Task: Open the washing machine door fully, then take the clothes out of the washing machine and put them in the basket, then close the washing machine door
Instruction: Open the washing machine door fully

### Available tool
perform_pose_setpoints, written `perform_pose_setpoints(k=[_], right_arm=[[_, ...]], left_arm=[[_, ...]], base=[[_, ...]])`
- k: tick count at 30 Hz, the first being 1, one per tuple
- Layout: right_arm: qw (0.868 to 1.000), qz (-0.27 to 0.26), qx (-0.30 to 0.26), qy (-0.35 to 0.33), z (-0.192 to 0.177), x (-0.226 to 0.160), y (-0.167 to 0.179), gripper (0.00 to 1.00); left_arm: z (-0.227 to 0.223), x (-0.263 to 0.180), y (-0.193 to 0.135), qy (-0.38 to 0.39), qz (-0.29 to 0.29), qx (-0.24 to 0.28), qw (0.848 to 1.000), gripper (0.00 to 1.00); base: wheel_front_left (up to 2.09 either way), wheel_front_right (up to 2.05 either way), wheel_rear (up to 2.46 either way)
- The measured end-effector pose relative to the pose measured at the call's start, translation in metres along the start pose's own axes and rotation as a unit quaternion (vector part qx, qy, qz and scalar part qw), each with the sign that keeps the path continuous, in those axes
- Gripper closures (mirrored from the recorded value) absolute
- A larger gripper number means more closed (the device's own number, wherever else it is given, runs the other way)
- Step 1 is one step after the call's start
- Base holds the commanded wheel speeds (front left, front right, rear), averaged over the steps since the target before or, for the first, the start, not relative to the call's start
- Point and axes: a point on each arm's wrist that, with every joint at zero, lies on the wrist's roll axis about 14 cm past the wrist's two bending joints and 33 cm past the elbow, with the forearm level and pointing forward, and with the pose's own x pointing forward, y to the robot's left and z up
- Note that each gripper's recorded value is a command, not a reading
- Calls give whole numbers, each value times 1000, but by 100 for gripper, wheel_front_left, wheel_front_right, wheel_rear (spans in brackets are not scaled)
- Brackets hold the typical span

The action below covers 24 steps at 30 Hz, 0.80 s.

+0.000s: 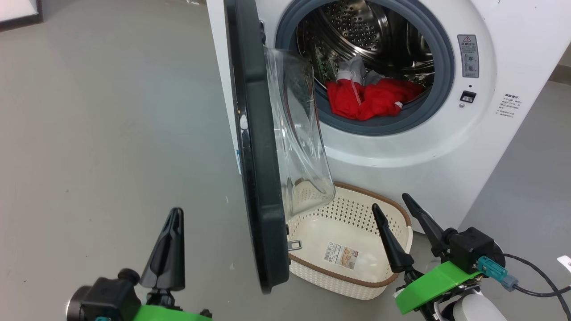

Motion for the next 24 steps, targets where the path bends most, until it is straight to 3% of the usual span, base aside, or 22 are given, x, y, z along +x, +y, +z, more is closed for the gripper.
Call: perform_pose_setpoints(k=[4, 14, 24], right_arm=[[1000, -1, 0, 0, 0, 0, -1, 0], [1000, -10, 4, 5, -4, -2, -7, 0], [1000, -23, 10, 11, -10, -5, -18, 0]], left_arm=[[20, 7, -10, -29, -18, 1, 999, 100], [85, 25, -82, -115, -140, 1, 983, 100], [49, 23, -138, -46, -229, -21, 972, 100]], base=[[0, 0, 0], [0, 0, 0], [0, 0, 0]])
